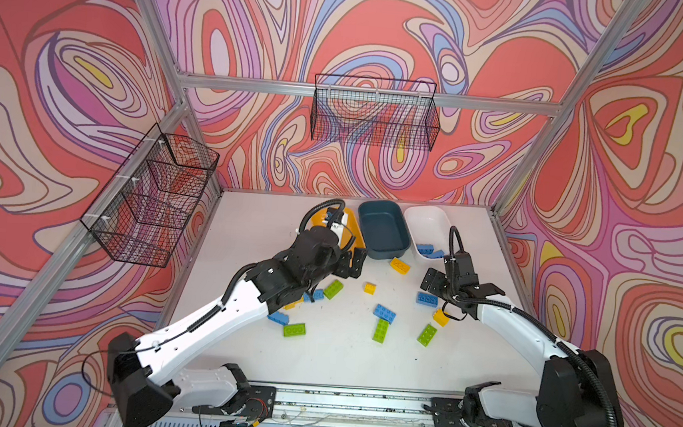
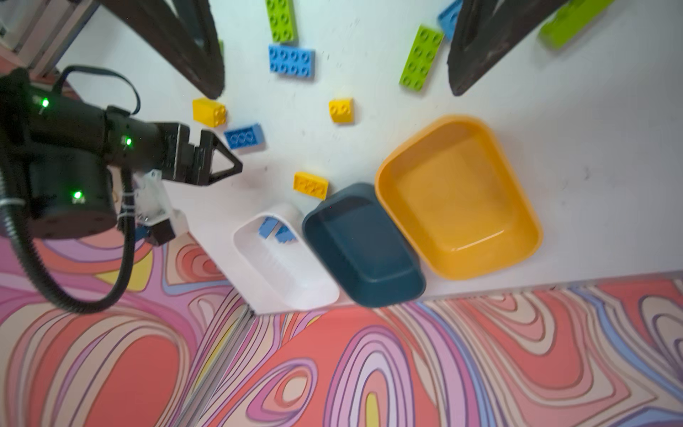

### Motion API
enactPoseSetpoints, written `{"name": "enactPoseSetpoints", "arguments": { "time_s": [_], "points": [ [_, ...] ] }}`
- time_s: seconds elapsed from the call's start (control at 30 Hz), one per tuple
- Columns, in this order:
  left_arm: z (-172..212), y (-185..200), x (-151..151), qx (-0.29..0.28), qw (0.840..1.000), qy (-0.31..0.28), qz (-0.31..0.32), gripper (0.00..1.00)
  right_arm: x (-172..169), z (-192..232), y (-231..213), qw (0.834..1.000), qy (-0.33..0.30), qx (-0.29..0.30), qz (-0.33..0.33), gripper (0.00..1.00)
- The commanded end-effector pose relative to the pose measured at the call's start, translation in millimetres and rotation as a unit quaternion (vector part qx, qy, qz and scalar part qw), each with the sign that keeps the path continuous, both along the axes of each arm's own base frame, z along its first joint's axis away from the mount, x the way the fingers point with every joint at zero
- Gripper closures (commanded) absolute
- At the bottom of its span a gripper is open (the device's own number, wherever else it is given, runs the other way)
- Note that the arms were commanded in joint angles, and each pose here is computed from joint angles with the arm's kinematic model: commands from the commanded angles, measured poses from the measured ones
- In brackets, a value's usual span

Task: Sort the legos into containers by color
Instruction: 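Grasp another blue brick with the right gripper while the left arm withdraws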

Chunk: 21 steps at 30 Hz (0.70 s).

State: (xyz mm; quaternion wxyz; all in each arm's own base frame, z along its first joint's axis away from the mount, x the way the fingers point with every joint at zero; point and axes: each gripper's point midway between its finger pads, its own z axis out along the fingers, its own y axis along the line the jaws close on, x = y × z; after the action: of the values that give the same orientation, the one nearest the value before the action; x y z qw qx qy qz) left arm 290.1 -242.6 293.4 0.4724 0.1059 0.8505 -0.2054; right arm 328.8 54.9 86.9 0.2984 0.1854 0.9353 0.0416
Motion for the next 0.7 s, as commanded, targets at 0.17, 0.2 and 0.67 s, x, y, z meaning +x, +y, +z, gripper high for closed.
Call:
{"name": "enactPoseSetpoints", "arguments": {
  "time_s": [0.17, 0.2, 0.67],
  "points": [
    [-37.8, 59.8, -40.4, 0.082, 0.996, 0.032, 0.022, 0.03, -3.5, -25.8, -3.2, 0.999, 0.028, -0.037, -0.025, 0.02],
    [-41.4, 61.4, -41.9, 0.085, 0.996, 0.035, 0.022, 0.03, -2.8, -28.6, -0.9, 0.999, 0.032, -0.037, -0.022, 0.02],
    [-49.1, 57.3, -48.8, 0.082, 0.995, 0.054, 0.003, 0.04, -3.2, -57.4, 18.3, 0.997, 0.067, -0.040, 0.004, 0.07]
  ]
}}
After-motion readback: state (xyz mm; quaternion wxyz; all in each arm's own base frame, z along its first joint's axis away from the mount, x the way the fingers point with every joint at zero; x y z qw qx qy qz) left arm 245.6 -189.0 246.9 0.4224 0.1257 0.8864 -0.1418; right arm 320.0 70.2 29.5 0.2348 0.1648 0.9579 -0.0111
